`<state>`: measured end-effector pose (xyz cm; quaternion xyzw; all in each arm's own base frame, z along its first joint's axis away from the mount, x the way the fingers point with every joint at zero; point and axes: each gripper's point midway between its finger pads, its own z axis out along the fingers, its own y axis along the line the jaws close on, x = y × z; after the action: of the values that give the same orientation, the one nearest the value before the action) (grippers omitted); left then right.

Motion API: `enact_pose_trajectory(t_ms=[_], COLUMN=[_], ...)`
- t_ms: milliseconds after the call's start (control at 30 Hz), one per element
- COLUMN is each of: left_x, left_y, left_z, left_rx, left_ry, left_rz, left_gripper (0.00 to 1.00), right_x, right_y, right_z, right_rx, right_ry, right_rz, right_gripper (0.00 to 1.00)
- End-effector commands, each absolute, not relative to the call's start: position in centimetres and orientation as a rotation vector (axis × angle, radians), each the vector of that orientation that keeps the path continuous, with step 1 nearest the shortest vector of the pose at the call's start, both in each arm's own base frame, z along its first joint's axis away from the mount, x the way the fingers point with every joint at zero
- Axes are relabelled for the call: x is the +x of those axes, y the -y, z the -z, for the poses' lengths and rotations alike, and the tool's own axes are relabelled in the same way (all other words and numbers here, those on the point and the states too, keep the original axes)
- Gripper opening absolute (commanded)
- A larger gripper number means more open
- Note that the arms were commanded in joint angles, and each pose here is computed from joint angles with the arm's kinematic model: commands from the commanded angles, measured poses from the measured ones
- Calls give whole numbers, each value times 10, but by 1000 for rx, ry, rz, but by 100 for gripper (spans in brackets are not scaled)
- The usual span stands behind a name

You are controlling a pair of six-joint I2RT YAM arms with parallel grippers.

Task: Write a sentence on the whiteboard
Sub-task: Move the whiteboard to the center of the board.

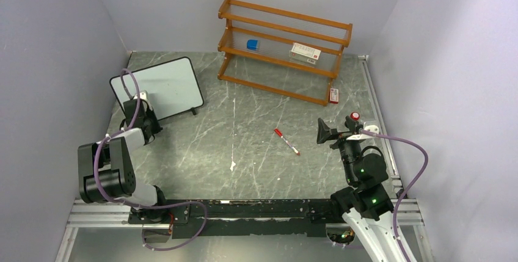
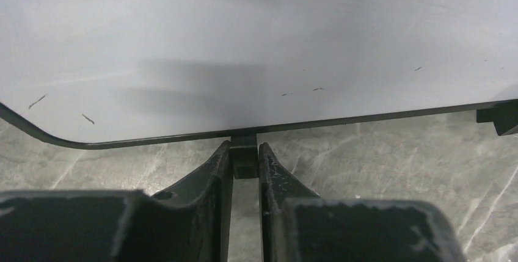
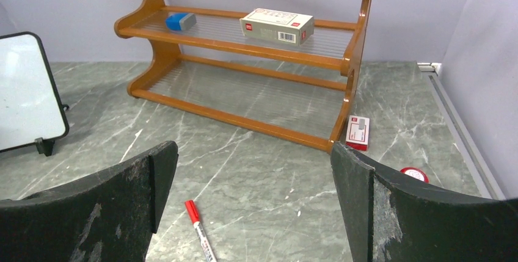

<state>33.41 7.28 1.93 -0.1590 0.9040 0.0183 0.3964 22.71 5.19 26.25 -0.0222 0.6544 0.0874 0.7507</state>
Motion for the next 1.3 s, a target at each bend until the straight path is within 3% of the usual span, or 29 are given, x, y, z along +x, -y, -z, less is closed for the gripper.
enact_pose_trajectory(t_ms=[0,300,633,1267], left_x=[353,348,325,255], left_y=[-64,-30,28,116], left_z=[-46,-59,-70,-40], left_rx=[-322,-323,-488,-690], left_ry=[-2199,-2184,-2124,-2172], left_rz=[30,123,269,220], left_gripper=[17,5,5,5], right_x=[226,224,224,222], right_y=[-54,-53,-55,-60], right_z=[-267,-269,-270,-270], right_rx=[-62,-56,-61,-80], right_ry=[-1398,-1390,-1385,-1379], right_rz=[-201,-201,-213,-233], right_gripper=[100,100,100,100])
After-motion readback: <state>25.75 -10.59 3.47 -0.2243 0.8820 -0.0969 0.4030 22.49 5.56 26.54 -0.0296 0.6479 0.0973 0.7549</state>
